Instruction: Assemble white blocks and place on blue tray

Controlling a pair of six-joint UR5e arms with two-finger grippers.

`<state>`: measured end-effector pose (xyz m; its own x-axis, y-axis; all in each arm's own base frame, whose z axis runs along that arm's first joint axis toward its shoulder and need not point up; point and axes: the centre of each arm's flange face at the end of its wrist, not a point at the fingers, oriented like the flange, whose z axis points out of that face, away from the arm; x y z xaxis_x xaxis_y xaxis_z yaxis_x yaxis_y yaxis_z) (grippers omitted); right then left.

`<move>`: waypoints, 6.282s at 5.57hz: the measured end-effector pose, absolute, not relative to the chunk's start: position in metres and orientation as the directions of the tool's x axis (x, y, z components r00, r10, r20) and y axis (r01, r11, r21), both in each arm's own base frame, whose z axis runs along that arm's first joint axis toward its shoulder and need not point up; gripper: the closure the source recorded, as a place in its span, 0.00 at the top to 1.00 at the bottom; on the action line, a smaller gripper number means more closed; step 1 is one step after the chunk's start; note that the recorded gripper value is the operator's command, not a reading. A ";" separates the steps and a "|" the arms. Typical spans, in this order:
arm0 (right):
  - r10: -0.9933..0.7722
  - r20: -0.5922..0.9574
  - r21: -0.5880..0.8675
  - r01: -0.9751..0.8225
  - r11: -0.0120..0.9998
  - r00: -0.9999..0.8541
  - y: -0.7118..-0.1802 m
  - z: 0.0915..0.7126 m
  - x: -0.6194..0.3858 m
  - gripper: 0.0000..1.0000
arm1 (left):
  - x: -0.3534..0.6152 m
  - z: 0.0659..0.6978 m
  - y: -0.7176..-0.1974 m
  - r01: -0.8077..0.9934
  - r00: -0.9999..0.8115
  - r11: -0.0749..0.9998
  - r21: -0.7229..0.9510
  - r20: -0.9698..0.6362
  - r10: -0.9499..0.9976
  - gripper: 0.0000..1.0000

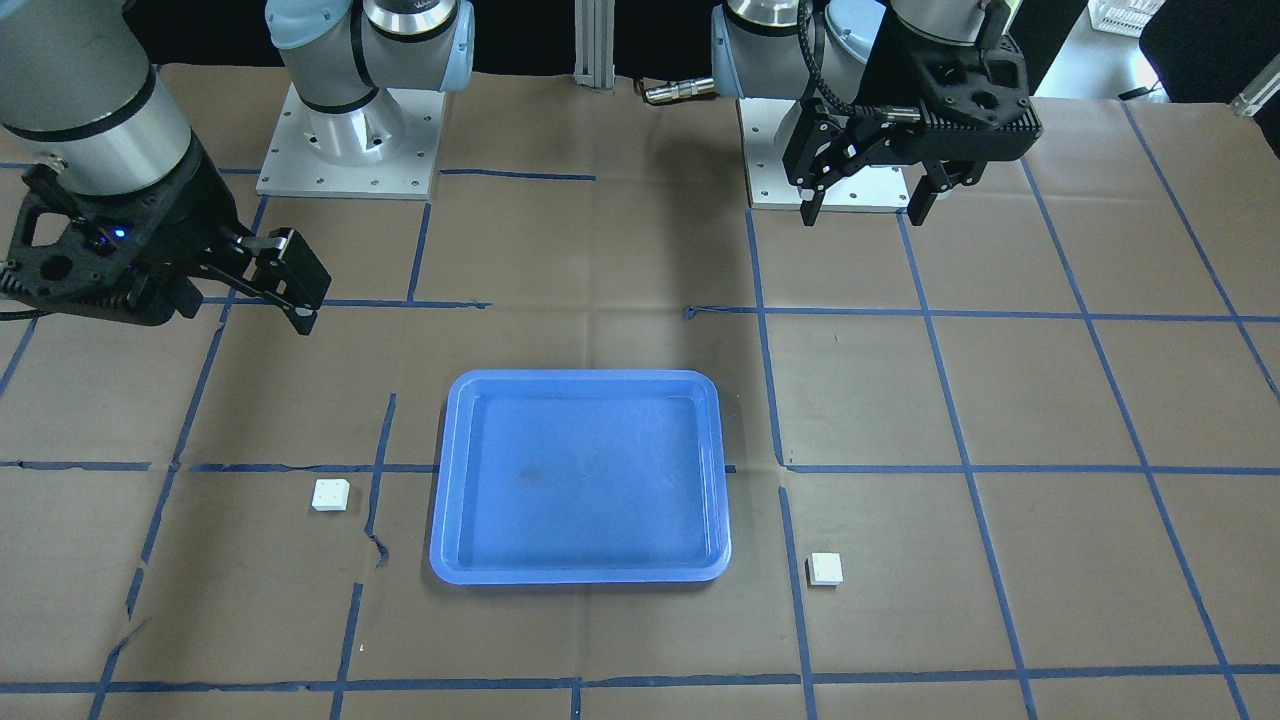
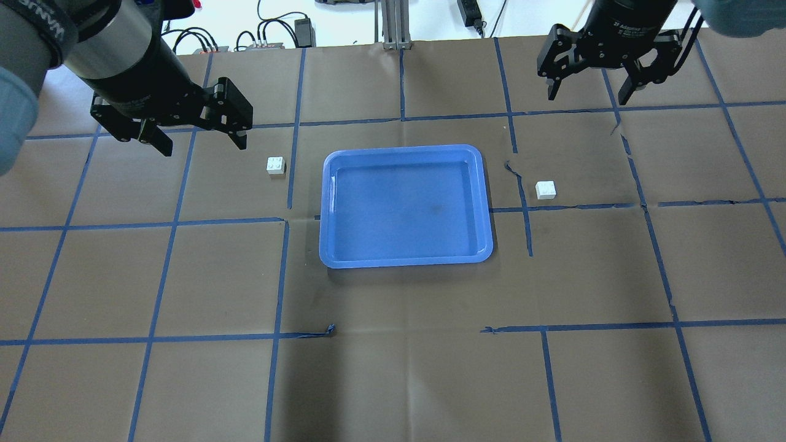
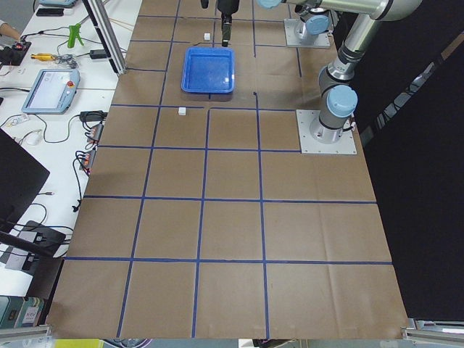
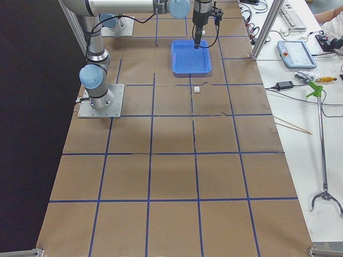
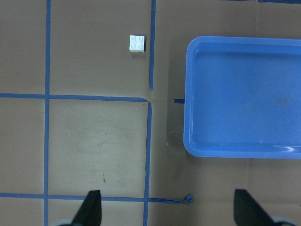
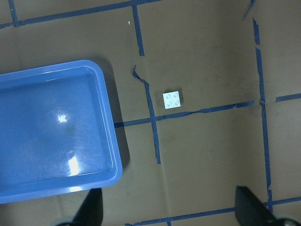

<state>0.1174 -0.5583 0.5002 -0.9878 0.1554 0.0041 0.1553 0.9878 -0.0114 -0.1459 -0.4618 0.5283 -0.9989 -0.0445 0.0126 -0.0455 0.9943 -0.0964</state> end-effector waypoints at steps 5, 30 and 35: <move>0.148 -0.071 0.022 0.147 0.989 -0.986 -0.556 0.509 0.124 1.00 | -0.146 0.528 -0.462 -0.045 -0.999 0.994 -0.096 0.013 -0.044 0.99; -0.999 0.050 -0.678 -0.734 -0.040 0.008 -0.584 0.141 -0.038 0.22 | -0.074 0.391 -0.573 0.119 -0.993 0.992 0.032 0.012 0.118 0.99; -0.994 0.110 -0.647 -0.759 -0.072 0.000 -0.590 0.231 -0.042 0.17 | -0.103 0.218 -0.660 0.175 -0.985 0.984 -0.027 -0.004 0.175 0.99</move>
<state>-0.0416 -0.5897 0.2306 -0.0002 -0.9939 0.1105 -0.7591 -0.0718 -0.6470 -0.1029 -0.6603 0.2179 -0.9846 0.1748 -0.0045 0.1748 0.9842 -0.0275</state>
